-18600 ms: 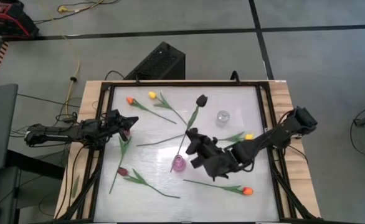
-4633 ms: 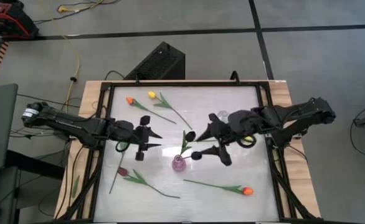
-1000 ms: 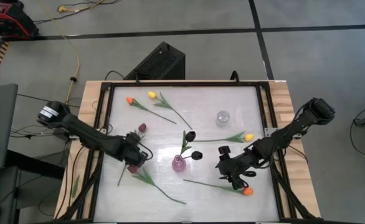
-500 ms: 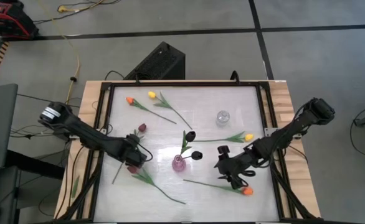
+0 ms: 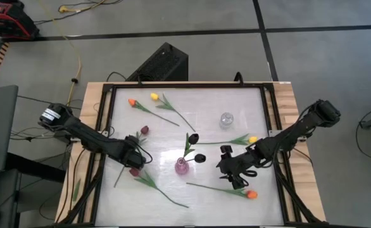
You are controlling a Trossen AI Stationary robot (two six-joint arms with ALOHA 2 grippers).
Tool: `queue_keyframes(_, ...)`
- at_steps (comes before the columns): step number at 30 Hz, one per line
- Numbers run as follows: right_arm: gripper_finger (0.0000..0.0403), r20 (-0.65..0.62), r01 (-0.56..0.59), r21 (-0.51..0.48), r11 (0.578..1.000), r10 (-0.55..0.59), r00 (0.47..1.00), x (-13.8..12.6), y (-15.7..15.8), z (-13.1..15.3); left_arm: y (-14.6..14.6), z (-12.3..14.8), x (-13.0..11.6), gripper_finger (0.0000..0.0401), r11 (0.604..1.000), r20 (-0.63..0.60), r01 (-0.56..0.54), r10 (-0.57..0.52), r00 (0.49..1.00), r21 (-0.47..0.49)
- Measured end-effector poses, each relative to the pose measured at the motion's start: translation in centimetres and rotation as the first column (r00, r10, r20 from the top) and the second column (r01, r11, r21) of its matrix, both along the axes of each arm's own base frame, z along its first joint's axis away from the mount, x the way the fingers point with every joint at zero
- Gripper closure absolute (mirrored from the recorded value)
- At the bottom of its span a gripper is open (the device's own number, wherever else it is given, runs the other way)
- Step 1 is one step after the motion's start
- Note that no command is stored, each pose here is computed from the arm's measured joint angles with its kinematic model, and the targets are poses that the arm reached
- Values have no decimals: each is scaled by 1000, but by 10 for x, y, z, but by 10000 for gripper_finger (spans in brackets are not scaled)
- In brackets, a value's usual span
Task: Sort flowers into vase by color
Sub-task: Put the top red flower into the purple vase
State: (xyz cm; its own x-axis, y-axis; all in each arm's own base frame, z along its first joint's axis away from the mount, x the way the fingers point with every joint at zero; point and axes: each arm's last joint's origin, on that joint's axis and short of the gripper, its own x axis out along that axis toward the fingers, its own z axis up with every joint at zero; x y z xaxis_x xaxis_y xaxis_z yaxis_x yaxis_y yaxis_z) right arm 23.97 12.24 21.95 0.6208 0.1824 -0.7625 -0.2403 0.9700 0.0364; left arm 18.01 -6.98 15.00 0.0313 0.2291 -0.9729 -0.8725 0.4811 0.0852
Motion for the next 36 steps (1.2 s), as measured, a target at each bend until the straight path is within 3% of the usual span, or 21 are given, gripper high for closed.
queue_keyframes(12,147,-2,1,2,1000,-1,1000,0,0,0,10,-26,-16,280,999,-5,-29,29,1000,-38)
queue_keyframes(21,147,-5,15,20,1000,-15,1000,0,1,0,12,-14,-17,389,1000,73,11,-9,997,-26)
queue_keyframes(24,147,-5,17,22,1000,-17,1000,0,1,0,12,-11,-16,396,1000,117,4,-3,993,-2)
queue_keyframes(26,147,-8,28,30,999,-27,1000,-1,1,0,14,-9,-14,399,998,178,6,-18,984,66)
queue_keyframes(31,147,-13,33,35,999,-33,999,-1,2,0,16,6,-1,401,969,410,-22,-84,908,246)
queue_keyframes(36,147,-13,29,37,999,-28,1000,-2,3,0,18,35,10,401,901,624,-117,-191,757,418)
